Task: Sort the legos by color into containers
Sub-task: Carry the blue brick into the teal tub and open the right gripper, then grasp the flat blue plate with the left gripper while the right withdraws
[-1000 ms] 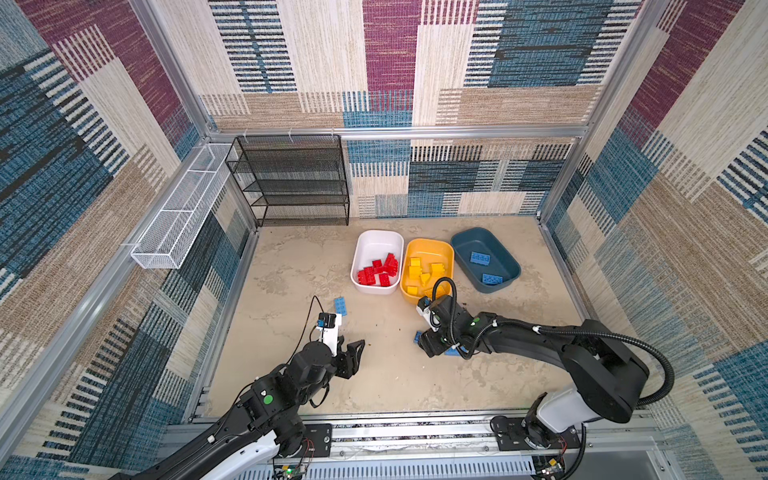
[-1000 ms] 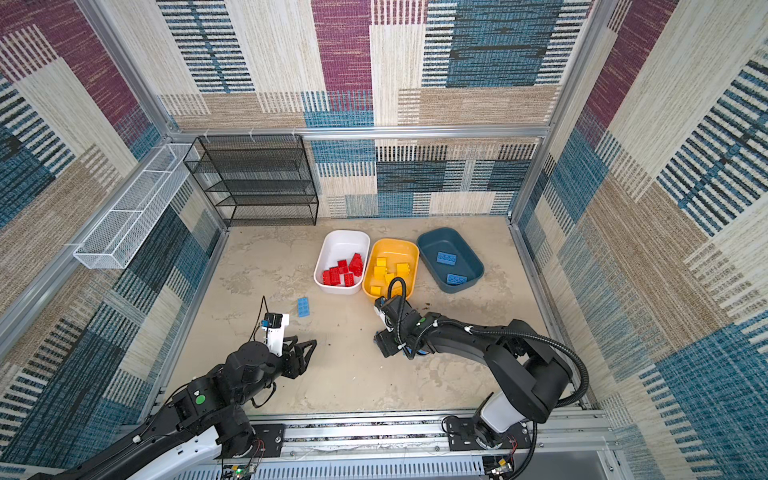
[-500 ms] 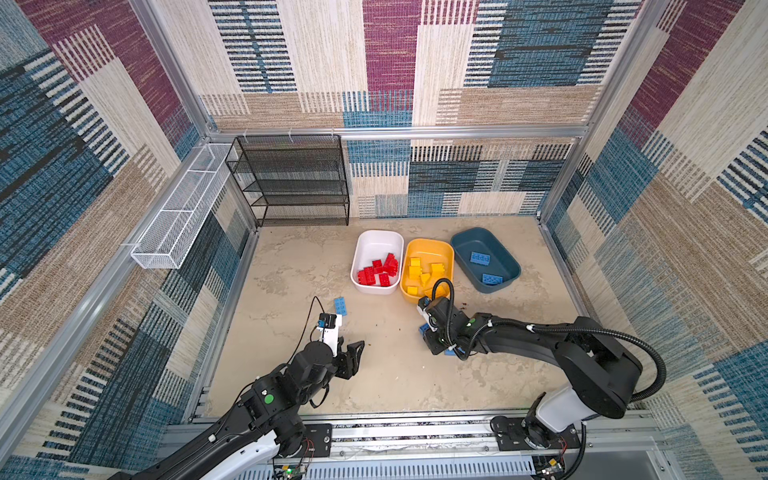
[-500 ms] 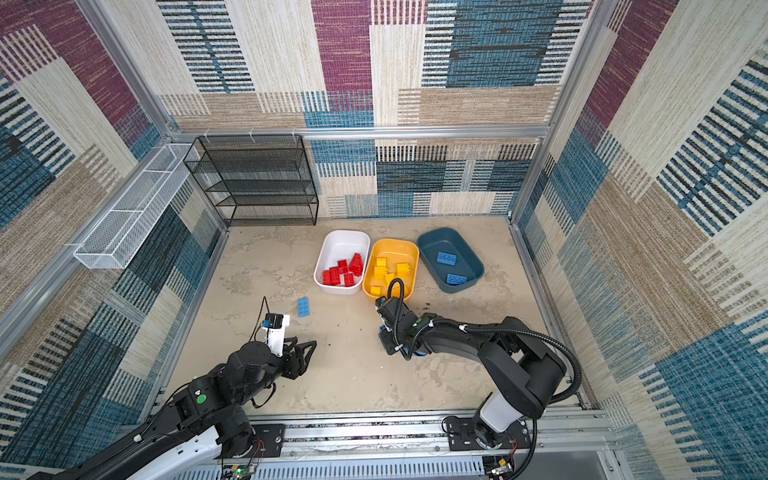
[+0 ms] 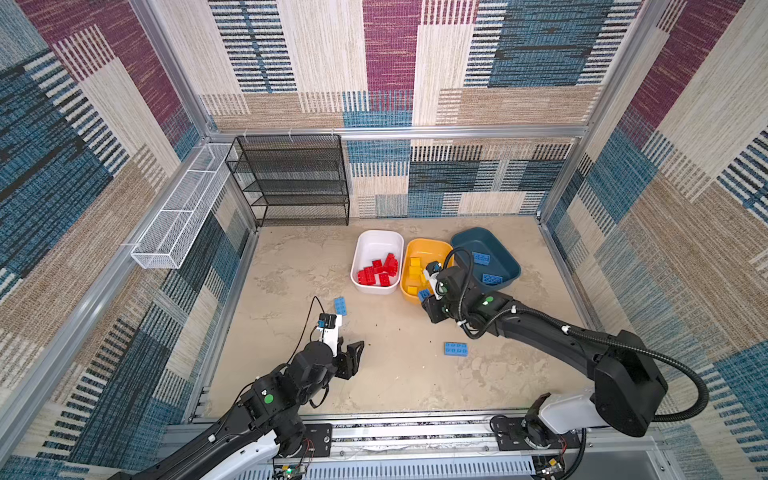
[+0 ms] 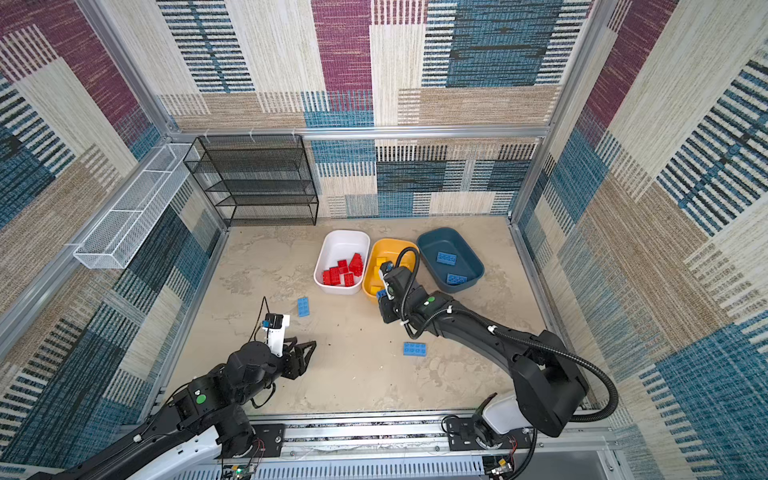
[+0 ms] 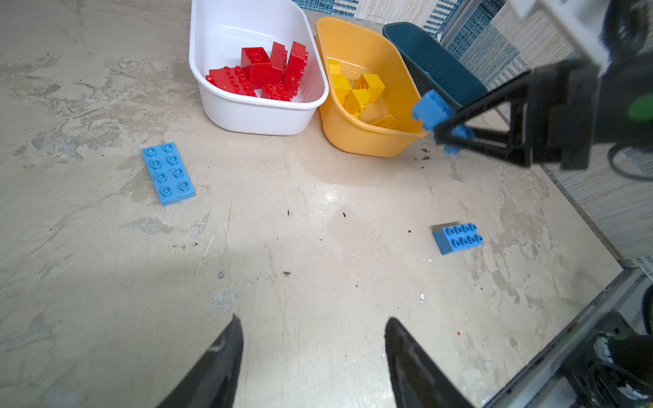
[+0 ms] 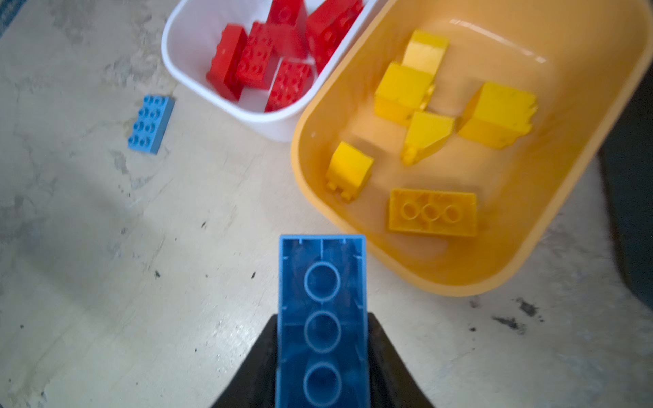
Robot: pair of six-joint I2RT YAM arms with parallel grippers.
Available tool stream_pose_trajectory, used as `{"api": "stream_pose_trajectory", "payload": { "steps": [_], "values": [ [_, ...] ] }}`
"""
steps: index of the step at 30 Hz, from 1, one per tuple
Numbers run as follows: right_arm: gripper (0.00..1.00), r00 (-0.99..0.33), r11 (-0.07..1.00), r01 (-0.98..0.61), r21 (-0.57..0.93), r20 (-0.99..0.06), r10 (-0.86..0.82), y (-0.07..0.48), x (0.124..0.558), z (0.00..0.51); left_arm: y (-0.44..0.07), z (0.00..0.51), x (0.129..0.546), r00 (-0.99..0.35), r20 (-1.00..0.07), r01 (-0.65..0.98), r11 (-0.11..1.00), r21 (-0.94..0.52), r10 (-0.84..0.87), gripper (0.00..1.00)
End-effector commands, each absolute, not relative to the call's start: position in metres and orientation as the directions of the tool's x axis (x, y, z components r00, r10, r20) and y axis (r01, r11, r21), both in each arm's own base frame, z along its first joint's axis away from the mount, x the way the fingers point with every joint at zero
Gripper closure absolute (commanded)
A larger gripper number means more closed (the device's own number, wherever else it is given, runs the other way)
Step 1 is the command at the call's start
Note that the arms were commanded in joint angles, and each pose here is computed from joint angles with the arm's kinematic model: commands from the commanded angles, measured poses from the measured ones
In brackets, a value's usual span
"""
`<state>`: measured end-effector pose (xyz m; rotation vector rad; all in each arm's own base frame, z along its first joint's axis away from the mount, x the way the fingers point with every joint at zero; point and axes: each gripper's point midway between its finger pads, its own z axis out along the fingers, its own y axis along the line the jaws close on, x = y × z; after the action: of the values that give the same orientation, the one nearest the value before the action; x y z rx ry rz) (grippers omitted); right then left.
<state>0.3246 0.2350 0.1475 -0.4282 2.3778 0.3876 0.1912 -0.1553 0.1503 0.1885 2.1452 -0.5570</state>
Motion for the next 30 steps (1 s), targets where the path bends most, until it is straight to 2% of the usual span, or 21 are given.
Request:
{"api": "stream_pose_trajectory", "payload": {
  "steps": [1,6,14,22,26,30],
  "values": [
    [0.62,-0.706,0.912,-0.355,0.205,-0.699,-0.118,0.215,0.354,0.173,-0.153,0.148,0.193,-0.598,-0.799,0.316,0.897,-0.309,-0.065,0.35],
    [0.62,-0.692,0.946,-0.216,0.242,-0.721,0.027,0.154,0.417,0.192,-0.154,0.138,0.193,-0.616,-0.786,0.312,0.901,-0.3,-0.049,0.34],
    [0.62,-0.702,0.962,-0.028,0.27,-0.691,0.173,0.078,0.472,0.166,-0.157,0.119,0.191,-0.664,-0.747,0.295,0.909,-0.293,-0.025,0.33],
    [0.56,-0.705,0.966,0.043,0.256,-0.677,0.211,0.052,0.481,0.147,-0.153,0.12,0.194,-0.659,-0.752,0.28,0.919,-0.276,-0.025,0.33],
    [0.4,-0.688,0.968,0.059,0.246,-0.692,0.218,0.043,0.481,0.154,-0.151,0.125,0.201,-0.649,-0.76,0.255,0.928,-0.271,-0.044,0.33],
    [0.35,-0.654,0.96,0.01,0.281,-0.724,0.219,0.052,0.476,0.175,-0.143,0.131,0.217,-0.64,-0.766,0.184,0.956,-0.227,-0.059,0.33]
  ]
}}
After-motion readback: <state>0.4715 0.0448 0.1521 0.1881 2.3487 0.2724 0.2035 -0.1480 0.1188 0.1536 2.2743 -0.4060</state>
